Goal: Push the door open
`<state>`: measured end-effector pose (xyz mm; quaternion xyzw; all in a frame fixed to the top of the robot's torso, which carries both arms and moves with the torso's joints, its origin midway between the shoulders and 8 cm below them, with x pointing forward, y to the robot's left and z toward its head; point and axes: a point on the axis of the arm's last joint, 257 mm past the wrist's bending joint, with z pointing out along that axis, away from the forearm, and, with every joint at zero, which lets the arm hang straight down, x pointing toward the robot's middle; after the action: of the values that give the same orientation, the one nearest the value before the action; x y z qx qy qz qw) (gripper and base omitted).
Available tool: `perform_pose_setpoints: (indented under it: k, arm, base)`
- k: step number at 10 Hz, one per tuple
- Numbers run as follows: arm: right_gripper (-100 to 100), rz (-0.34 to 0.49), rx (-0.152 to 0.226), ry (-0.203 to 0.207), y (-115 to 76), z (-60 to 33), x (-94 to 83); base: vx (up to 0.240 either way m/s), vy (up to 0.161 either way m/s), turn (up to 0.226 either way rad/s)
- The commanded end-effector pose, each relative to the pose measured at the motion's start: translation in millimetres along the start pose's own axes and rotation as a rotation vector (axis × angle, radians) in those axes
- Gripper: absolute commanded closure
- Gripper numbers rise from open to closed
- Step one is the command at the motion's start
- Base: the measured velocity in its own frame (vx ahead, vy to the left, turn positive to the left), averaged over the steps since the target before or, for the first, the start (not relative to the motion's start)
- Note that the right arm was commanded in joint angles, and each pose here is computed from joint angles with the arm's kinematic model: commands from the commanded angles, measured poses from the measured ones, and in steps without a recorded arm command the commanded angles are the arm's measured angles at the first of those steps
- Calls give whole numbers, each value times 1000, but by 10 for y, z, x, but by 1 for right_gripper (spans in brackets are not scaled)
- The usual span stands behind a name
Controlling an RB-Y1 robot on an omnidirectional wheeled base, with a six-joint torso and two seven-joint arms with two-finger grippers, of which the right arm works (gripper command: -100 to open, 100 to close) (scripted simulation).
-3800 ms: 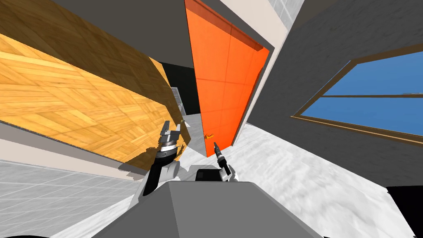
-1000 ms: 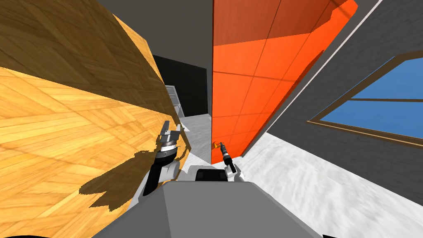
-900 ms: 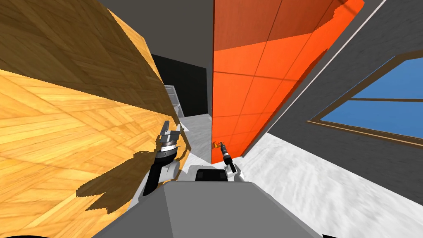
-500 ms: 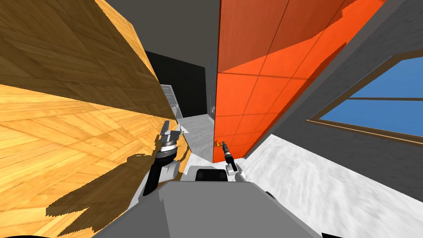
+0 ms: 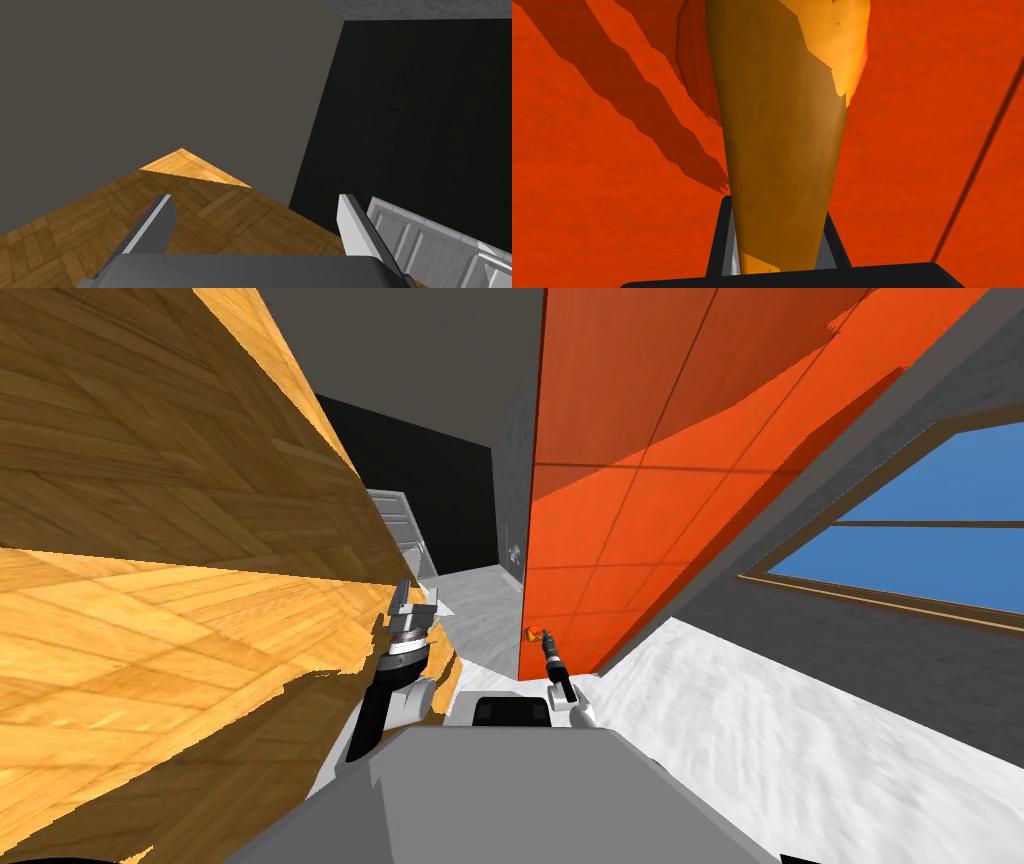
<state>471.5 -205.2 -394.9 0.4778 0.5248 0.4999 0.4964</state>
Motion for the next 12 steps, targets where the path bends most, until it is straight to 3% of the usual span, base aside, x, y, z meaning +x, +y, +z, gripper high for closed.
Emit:
perform_pose_setpoints:
  k: [1,4,6,10,11,12]
  arm:
    - [100,13,-8,-17,32,37,-21]
    - [100,37,-7,-49,33,47,-52]
    - [100,6,-7,-83,20,23,-343]
    - [100,-16,-10,-115,33,18,-545]
    - [100,-27,-12,-138,44,12,-669]
    - [100,-27,-12,-138,44,12,-669]
  base:
    - [132,116,-63]
    - [143,125,-67]
    - [92,23,-62]
    - [183,18,-37]
    - [204,4,-79]
    - [187,9,-30]
